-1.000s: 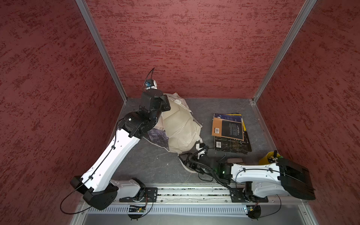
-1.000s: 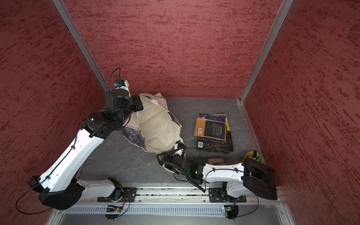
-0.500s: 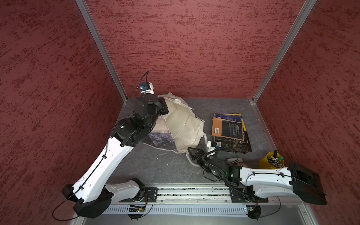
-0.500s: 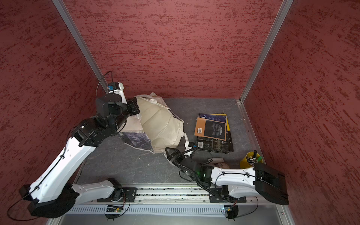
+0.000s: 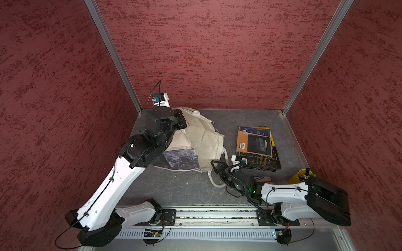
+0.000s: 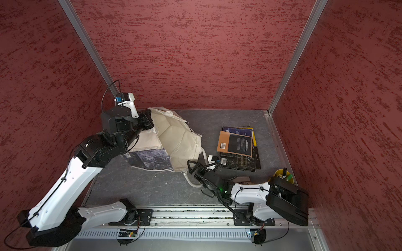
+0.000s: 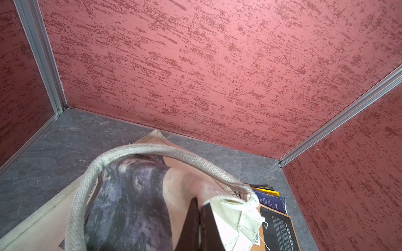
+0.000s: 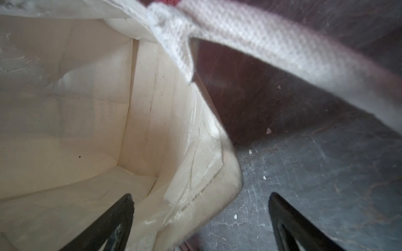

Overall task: Take out the books from the canvas bag
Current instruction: Adjust the canvas bag at the center of the board.

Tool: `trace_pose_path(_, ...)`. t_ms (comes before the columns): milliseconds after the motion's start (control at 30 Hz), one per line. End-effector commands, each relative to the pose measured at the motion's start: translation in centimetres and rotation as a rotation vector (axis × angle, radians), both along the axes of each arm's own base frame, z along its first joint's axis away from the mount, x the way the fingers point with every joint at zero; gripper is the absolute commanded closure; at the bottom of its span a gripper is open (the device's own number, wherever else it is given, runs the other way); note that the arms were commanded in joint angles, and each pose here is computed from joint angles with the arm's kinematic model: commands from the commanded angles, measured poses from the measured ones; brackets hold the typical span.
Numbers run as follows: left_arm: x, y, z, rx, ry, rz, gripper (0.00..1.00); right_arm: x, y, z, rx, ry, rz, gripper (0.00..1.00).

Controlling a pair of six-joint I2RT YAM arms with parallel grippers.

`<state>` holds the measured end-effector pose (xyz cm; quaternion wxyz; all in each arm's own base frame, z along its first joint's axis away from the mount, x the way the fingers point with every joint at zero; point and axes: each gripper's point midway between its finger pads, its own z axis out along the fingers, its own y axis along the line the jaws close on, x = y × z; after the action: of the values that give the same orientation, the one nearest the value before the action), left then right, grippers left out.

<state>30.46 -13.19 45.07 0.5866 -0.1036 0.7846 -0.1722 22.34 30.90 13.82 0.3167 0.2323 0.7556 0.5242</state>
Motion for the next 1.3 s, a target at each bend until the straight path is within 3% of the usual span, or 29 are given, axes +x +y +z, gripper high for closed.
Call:
trace_pose_path(0, -0.7, -0.1, 2.4, -0.081, -0.074, -0.014, 1.0, 1.1, 1.6, 1.8, 0.061, -0.058, 0.05, 0.06)
trace_pose_path(167, -1.2, -0.6, 2.3, -0.093, -0.069, -0.041, 1.0, 2.8, 2.6, 1.3, 0.046, -0.085, 0.065, 0.16)
trace_pose_path(267, -1.5, -0.6, 2.0, -0.101, -0.067, -0.05, 1.0, 3.4, 2.9, 2.1, 0.039, -0.122, 0.052, 0.3)
trace_pose_path(300, -1.6, -0.7, 1.7, -0.103, -0.063, -0.054, 1.0, 3.8, 3.0, 2.1, 0.012, -0.129, 0.042, 0.37)
trace_pose_path(400, -1.8, -0.6, 1.0, -0.102, -0.056, -0.055, 1.0, 4.5, 3.1, 1.9, -0.059, -0.133, 0.034, 0.73)
trace_pose_path(500, -1.7, -0.4, 0.2, -0.073, -0.053, -0.054, 1.0, 4.5, 3.1, 2.0, -0.076, -0.133, 0.05, 1.0)
trace_pose_path(533, -1.7, -0.4, -0.1, -0.063, -0.049, -0.052, 0.98, 4.6, 3.0, 2.0, -0.085, -0.131, 0.05, 1.0)
trace_pose_path(733, -0.9, 0.6, -1.2, -0.01, -0.034, -0.05, 0.58, 5.2, 4.1, 3.1, -0.18, -0.142, 0.117, 1.0)
trace_pose_path(800, -0.4, 1.5, -1.5, 0.005, -0.021, -0.047, 0.38, 5.5, 4.6, 3.9, -0.215, -0.146, 0.147, 1.0)
trace_pose_path(867, -0.2, 2.1, -1.4, 0.033, -0.019, -0.047, 0.24, 6.0, 4.8, 4.6, -0.255, -0.149, 0.164, 1.0)
trace_pose_path(1033, -1.3, 3.4, 0.5, 0.08, -0.067, -0.042, 0.0, 7.7, 4.9, 7.7, -0.329, -0.181, 0.198, 1.0)
trace_pose_path(1267, -4.4, 5.6, 1.2, 0.069, -0.102, -0.012, 0.0, 10.2, 6.4, 11.6, -0.474, -0.212, 0.262, 1.0)
